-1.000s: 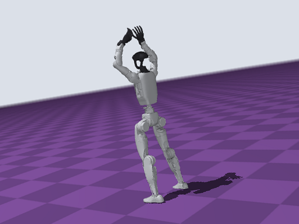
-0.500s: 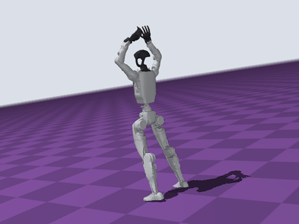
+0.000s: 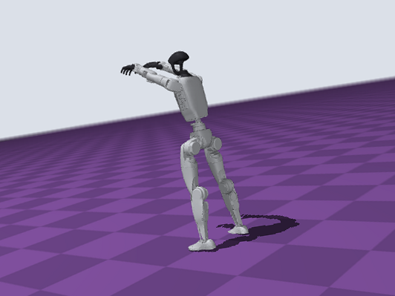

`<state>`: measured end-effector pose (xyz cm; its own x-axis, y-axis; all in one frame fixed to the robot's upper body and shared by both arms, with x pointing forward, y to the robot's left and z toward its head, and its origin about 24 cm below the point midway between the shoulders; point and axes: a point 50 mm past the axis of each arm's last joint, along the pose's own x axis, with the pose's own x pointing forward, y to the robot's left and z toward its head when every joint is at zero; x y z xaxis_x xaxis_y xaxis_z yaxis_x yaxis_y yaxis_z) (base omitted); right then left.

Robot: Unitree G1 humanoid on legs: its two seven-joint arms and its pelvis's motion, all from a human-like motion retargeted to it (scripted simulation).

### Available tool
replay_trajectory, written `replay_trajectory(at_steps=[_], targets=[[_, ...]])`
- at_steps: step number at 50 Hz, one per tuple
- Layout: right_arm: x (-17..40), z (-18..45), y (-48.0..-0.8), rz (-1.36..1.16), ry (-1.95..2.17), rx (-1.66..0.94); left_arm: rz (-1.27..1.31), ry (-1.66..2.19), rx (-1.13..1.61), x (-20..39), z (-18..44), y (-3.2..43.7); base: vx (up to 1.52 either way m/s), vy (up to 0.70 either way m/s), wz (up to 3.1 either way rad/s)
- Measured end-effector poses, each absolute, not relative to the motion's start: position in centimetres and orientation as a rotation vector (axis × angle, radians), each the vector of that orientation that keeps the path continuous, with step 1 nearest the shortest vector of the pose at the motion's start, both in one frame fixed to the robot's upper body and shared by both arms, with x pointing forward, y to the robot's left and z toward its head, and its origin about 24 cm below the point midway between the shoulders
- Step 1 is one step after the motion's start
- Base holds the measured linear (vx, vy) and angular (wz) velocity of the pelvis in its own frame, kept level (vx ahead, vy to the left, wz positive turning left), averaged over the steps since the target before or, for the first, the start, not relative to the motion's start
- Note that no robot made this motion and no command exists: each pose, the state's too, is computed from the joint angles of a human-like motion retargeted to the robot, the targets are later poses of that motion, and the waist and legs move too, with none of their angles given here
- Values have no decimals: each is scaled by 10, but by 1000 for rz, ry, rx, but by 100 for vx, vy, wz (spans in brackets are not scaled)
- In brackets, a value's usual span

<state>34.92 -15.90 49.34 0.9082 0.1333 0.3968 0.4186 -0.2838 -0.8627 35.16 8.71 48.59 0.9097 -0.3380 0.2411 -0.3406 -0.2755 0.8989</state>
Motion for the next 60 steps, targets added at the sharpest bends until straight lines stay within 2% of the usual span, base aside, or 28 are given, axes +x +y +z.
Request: replay_trajectory(at_steps=[4,10,12,20,26,30,36,41,47,53,57,60], targets=[[364,469,-159,-101,-80,-1757,-62,-226,1840,375,453,106,-9,0,-1],[381,438,-156,12,-10,-1720,-104,-159,1786,392,421,132,-6,-1,-12],[398,410,-154,-44,-81,-1738,-104,-132,1655,407,389,142,-1,-2,-9],[409,383,-161,-57,-93,-1738,-77,-186,1547,413,371,152,3,2,-2],[422,341,-163,-53,-160,-1569,-71,-277,1400,421,336,149,11,7,-6],[429,285,-150,8,-252,-1413,-91,-358,1235,422,292,153,9,8,-9],[411,175,-171,160,-146,-1222,-183,-320,1049,406,185,147,3,12,-10],[351,31,-188,333,199,-1163,-179,83,802,345,43,195,-7,12,-22],[226,-102,-231,378,779,-1097,46,762,515,198,-102,260,-13,12,-33],[117,-141,-264,163,1079,-885,131,1199,457,46,-149,282,-19,10,-40],[86,-143,-275,75,1145,-818,100,1360,498,-3,-153,284,-23,-2,-67],[78,-141,-282,50,1145,-831,120,1391,519,-14,-152,287,-20,3,-47]])
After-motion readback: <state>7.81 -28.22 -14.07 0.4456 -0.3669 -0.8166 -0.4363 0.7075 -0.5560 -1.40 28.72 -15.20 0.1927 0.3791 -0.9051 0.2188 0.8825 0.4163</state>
